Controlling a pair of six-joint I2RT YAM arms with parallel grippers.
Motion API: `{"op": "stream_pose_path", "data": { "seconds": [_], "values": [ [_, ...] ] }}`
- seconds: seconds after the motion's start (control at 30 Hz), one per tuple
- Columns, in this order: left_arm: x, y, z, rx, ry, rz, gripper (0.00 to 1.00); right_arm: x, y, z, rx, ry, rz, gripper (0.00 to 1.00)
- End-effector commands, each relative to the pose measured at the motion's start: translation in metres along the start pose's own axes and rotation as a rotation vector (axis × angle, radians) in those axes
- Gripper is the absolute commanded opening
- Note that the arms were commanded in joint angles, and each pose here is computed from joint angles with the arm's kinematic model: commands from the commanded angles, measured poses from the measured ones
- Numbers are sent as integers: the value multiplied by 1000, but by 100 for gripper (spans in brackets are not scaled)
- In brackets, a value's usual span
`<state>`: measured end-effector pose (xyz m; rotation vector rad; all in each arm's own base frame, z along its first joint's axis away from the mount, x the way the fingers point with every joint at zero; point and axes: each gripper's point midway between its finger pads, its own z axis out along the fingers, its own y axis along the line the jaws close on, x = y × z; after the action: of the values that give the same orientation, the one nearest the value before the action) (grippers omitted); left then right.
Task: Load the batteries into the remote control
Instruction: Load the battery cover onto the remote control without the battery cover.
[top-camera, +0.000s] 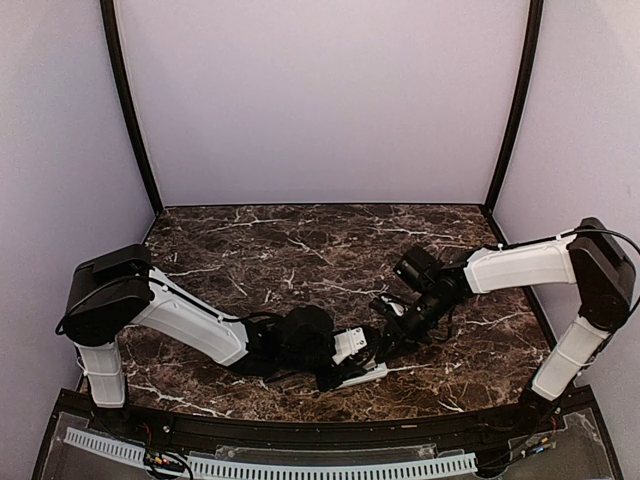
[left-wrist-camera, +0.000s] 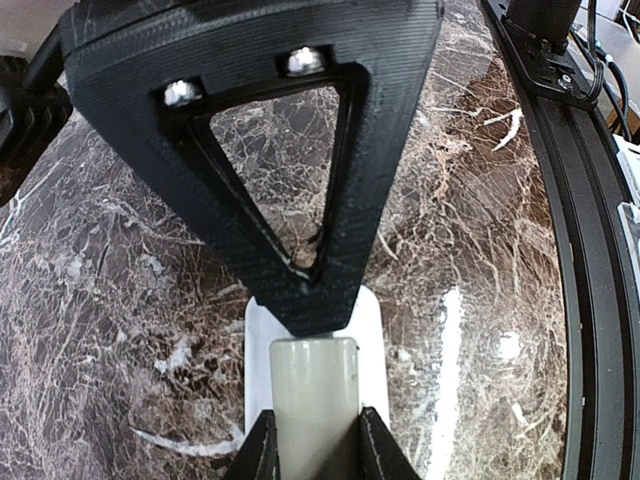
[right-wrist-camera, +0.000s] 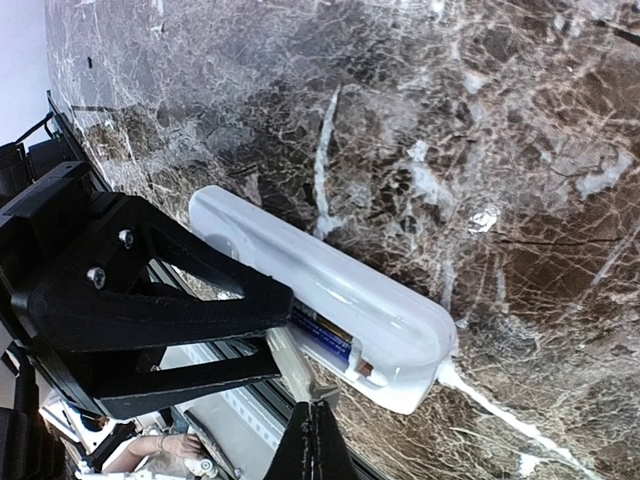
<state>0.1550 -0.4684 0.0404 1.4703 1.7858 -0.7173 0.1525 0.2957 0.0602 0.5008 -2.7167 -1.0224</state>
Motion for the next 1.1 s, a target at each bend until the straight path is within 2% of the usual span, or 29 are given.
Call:
{"op": "stream_pose_path", "data": {
  "seconds": [0.0, 0.33, 0.67, 1.07],
  "values": [
    [56, -15, -6, 47, 188, -15, 9, 0, -2, 9, -7, 1, -5, 1],
    [62, -14, -5, 43, 209, -5, 10, -1, -4, 16, -22, 5, -2, 0],
    [80, -5, 0, -14, 295, 30, 18, -1, -2, 26, -60, 14, 5, 0],
    [94, 0, -5, -63, 344, 22, 19, -1, 0, 30, -65, 1, -5, 0]
  ]
}}
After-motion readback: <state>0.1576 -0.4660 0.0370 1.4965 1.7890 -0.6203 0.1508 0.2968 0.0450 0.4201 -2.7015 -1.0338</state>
